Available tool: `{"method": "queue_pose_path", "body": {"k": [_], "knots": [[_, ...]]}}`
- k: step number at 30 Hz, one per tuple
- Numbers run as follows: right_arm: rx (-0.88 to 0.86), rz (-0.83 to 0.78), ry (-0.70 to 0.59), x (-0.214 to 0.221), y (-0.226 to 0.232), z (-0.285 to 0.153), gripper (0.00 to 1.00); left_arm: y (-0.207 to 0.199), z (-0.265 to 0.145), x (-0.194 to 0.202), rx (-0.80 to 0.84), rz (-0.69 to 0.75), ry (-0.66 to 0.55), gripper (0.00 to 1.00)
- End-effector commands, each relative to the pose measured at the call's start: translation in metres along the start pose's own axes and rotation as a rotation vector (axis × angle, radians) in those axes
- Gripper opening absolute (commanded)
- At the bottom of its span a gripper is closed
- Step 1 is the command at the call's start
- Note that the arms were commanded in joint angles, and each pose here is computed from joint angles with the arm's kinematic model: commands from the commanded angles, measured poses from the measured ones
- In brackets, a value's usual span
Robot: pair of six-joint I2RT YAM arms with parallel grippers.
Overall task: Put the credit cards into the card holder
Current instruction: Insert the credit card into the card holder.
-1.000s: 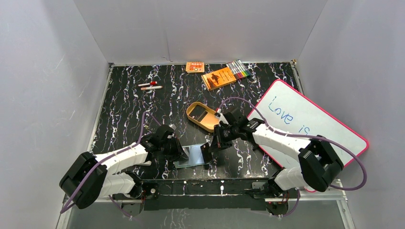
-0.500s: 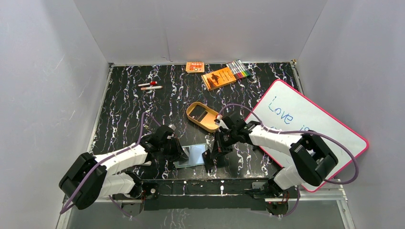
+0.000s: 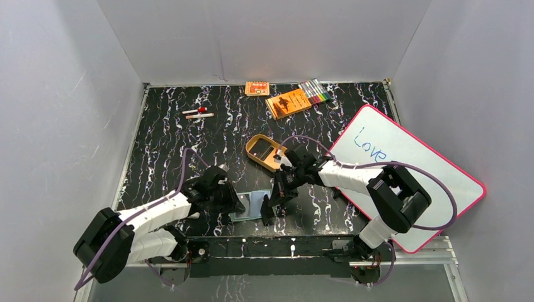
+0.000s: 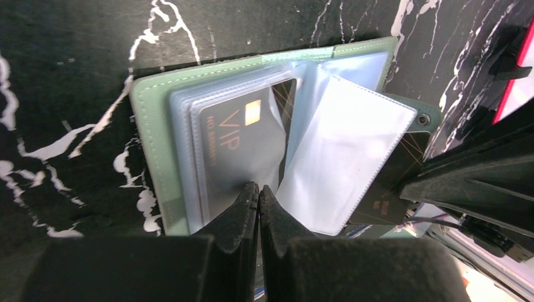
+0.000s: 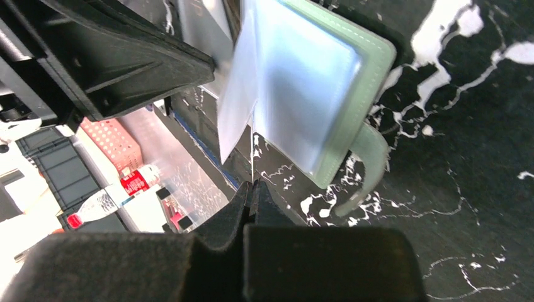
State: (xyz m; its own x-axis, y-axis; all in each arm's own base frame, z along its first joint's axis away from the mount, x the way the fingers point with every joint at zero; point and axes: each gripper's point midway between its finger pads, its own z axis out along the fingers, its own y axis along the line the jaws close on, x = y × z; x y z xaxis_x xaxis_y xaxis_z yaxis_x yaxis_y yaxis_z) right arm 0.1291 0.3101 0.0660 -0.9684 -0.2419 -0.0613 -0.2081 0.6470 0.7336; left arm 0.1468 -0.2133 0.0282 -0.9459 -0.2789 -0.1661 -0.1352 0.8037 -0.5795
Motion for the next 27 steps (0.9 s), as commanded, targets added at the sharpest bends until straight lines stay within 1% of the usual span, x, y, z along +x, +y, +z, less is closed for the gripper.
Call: {"method": "queue_pose_path", "body": {"k": [1, 7, 12, 20, 27], "knots": [[-0.071, -0.066, -0.03, -0.015, 0.026, -0.002, 0.0, 0.009, -0.011, -0.003, -0.058, 0.022, -0.024, 0.03], [-0.083, -0.085, -0.027, -0.018, 0.033, 0.003, 0.0, 0.003, -0.013, -0.002, -0.042, 0.038, -0.012, 0.06], [-0.094, -0.112, -0.015, -0.022, 0.043, 0.01, 0.0, -0.004, -0.017, -0.006, -0.014, 0.048, -0.031, 0.08], [-0.089, -0.116, 0.015, -0.026, 0.043, 0.028, 0.0, -0.002, -0.036, -0.018, -0.049, 0.047, -0.112, 0.08], [-0.073, -0.1, 0.035, -0.024, 0.036, 0.038, 0.0, -0.008, -0.063, -0.039, -0.051, 0.042, -0.255, 0.08]]}}
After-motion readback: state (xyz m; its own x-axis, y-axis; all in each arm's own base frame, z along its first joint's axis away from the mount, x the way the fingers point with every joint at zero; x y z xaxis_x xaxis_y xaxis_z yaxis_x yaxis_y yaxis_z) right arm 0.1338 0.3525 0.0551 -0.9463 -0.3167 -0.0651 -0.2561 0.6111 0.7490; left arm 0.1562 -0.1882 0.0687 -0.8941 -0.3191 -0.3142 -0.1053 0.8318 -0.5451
